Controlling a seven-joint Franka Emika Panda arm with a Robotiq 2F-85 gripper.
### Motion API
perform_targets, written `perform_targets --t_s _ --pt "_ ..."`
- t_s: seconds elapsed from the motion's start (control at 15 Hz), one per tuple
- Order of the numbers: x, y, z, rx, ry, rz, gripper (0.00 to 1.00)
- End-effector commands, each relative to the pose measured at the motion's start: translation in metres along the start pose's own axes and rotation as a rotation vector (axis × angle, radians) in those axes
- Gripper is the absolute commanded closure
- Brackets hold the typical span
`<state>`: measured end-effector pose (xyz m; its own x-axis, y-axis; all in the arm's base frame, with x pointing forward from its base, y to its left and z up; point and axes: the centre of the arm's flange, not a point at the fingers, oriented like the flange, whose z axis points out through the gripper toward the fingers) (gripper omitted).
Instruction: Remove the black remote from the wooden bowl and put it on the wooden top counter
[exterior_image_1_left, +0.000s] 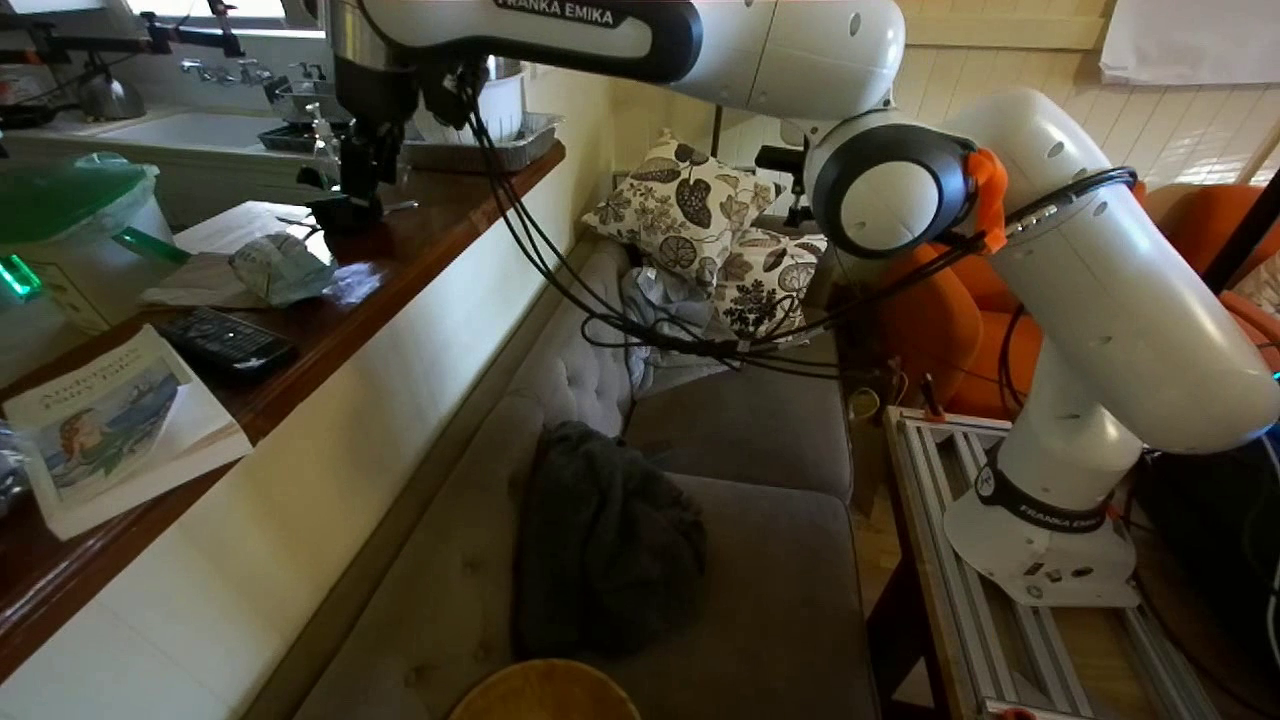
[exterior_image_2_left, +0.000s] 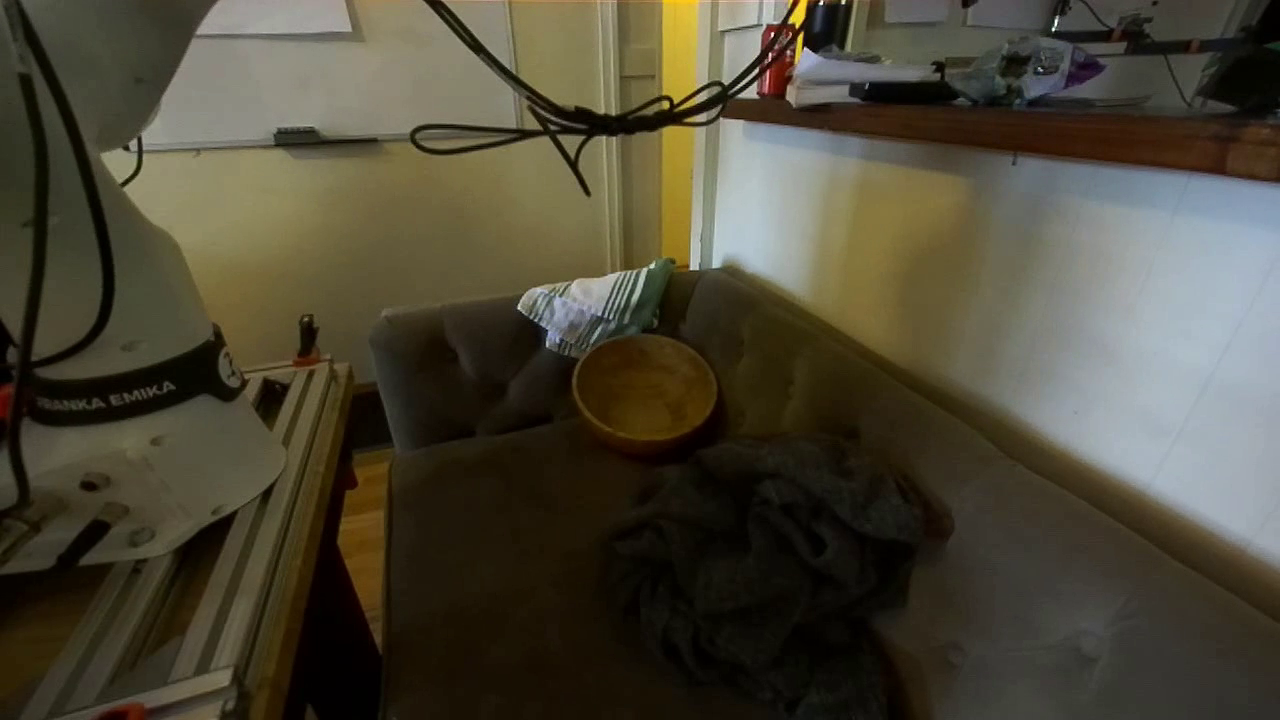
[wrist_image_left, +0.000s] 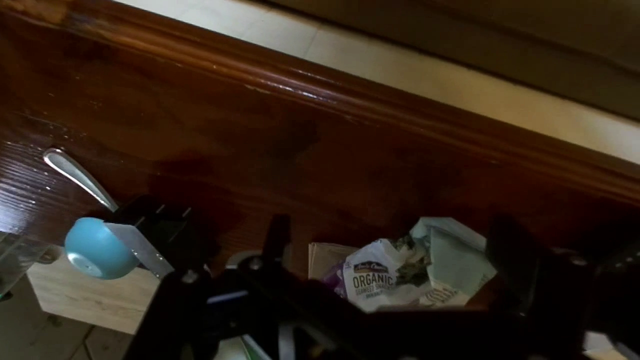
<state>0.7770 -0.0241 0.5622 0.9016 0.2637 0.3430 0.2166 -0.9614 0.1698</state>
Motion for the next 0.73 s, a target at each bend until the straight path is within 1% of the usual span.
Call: perform_targets --t_s 0.0,0.13,0.2,0.27,0.47,0.53,0.6,0.67 --pt "-0.002 0.005 0.002 0.011 -0.003 -0.010 0.00" --pt "-0.003 0.005 0.004 0.020 -0.006 -0.020 0.00" --pt "0.001 0.003 -0.001 -0.020 -0.046 0.014 0.00" --pt "-0.001 0.005 -0.012 -0.069 -0.067 0.036 0.00" --pt "-0.021 0.019 -0.043 -0.220 -0.130 0.067 0.00" --pt "-0.028 0.025 -0.056 -0.250 -0.148 0.085 0.00" --pt "-0.015 0.024 -0.027 -0.189 -0.105 0.061 0.00" --pt "-0.016 0.026 -0.037 -0.200 -0.103 0.066 0.00"
